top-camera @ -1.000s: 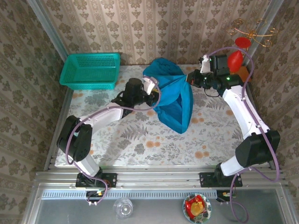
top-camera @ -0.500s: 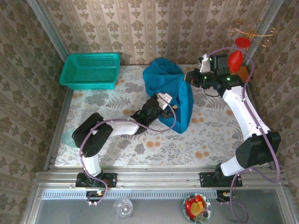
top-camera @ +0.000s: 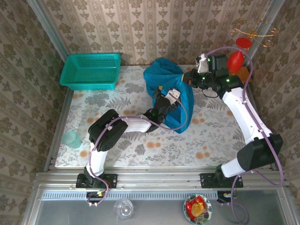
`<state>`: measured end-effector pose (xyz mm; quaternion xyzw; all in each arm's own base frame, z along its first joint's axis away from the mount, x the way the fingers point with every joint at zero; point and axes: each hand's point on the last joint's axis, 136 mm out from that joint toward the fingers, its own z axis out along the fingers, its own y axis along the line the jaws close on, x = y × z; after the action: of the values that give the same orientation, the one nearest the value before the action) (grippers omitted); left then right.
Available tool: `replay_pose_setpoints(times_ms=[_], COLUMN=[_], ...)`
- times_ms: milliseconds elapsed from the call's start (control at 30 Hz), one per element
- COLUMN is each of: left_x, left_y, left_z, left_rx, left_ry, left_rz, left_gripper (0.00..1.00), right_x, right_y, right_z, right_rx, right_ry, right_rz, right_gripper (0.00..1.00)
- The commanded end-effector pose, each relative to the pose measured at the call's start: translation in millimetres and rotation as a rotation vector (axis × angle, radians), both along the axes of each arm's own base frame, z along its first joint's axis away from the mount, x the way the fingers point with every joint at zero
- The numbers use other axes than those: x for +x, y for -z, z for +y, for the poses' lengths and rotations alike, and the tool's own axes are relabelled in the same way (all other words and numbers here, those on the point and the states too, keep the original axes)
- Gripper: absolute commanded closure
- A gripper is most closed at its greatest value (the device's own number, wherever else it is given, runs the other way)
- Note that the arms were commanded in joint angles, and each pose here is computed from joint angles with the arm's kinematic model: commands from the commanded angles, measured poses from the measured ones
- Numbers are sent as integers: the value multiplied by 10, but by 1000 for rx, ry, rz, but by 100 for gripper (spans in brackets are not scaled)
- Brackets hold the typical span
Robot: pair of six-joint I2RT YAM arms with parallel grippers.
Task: Fold the inside-out t-shirt
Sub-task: Turn the T-shirt inside out at the center of the table.
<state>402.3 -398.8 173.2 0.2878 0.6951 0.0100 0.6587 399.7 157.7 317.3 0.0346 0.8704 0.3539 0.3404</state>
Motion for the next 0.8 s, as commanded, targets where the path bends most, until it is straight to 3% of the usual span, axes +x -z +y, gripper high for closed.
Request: replay_pose_setpoints(times_ms=[0,167,300,433,533,700,767], left_x=[148,130,49,-21,-33,47,102], left_y=[-196,-194,-275,-450,-685,-1273,-1702], left_z=[129,280,403,603,805,1079,1192], left_rx=[-7,-30,-90,-163,-167,-161,-170], left_ry=[-57,23,145,273,287,336,364], left_rz=[-35,41,108,211,250,281,253], left_gripper=[18,68,82,99,100,100,100], right_x=[-117,-89,12,119,136,205,251], right_y=[-294,-276,-164,-26,-1,-190,-346], right_z=[-2,-162,-377,-787,-966,-738,-629], right_rx=[-6,-79,-158,-379,-440,-288,-210], right_ry=[-20,19,66,168,213,152,133], right_rz=[-62,-73,-62,-45,-42,-99,-136], right_gripper=[100,100,100,100,100,100,100])
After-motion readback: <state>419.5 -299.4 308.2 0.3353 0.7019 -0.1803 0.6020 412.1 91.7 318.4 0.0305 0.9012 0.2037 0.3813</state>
